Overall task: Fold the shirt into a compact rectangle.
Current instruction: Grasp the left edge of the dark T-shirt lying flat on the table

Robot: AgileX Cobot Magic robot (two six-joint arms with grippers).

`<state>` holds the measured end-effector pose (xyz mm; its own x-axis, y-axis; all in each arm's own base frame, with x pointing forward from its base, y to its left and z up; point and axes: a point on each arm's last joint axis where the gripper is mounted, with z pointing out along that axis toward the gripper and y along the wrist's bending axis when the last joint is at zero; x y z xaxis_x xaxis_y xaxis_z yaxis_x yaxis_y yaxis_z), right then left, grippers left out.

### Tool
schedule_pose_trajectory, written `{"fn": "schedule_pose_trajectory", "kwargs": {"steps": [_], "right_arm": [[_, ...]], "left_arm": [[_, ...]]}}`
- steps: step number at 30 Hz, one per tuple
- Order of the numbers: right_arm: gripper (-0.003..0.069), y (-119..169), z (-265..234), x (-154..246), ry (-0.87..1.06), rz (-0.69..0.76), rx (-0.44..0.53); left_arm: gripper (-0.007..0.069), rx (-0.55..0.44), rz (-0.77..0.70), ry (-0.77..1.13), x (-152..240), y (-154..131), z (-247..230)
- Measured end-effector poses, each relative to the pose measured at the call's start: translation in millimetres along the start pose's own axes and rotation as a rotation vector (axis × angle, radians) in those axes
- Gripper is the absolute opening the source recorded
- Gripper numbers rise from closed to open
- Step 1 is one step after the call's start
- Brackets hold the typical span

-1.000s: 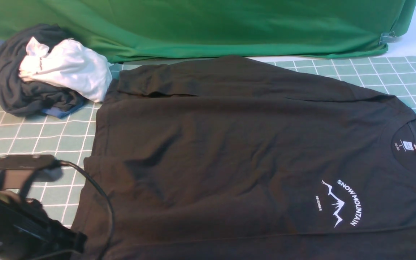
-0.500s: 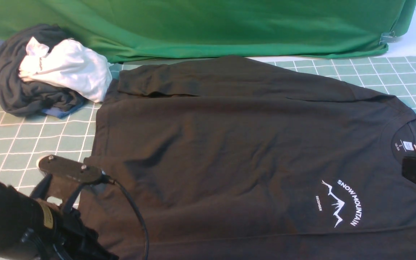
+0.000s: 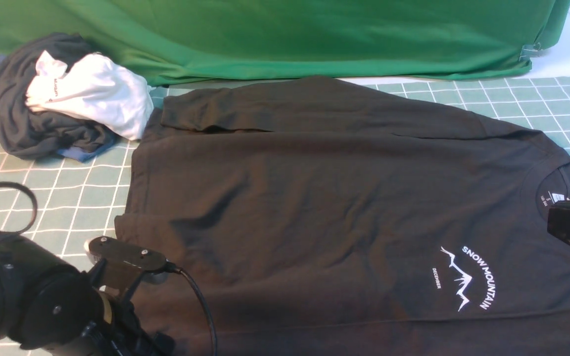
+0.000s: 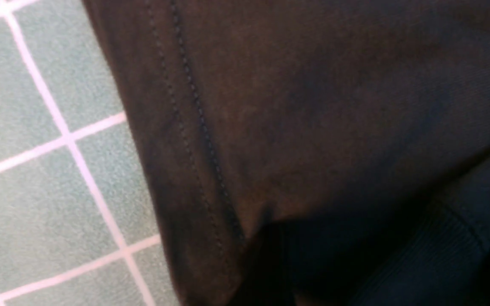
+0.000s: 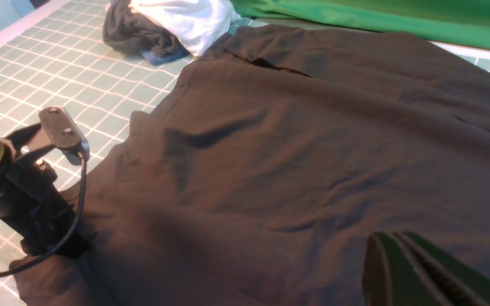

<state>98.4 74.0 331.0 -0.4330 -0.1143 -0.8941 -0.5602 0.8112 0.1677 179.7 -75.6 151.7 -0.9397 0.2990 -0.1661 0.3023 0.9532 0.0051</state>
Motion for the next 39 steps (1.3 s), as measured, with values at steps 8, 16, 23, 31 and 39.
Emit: {"fn": "schedule_pose_trajectory", "kwargs": {"steps": [8, 16, 23, 31, 39], "right_arm": [[0.0009, 0, 0, 0, -0.002, 0.000, 0.000], [0.0014, 0, 0, 0, -0.002, 0.000, 0.000], [0.0019, 0, 0, 0, -0.002, 0.000, 0.000], [0.0029, 0, 0, 0, 0.002, 0.000, 0.000], [0.0034, 0, 0, 0, 0.002, 0.000, 0.000]], "left_arm": [[0.0329, 0.009, -0.023, 0.053, 0, -1, -5], [0.0046, 0.023, -0.040, 0.076, 0, -3, -24], [0.0046, 0.073, -0.089, 0.105, 5, -7, -33], [0.0163, 0.069, -0.093, 0.157, 10, -7, -34], [0.0344, 0.067, -0.106, 0.157, 10, -7, -34]]}}
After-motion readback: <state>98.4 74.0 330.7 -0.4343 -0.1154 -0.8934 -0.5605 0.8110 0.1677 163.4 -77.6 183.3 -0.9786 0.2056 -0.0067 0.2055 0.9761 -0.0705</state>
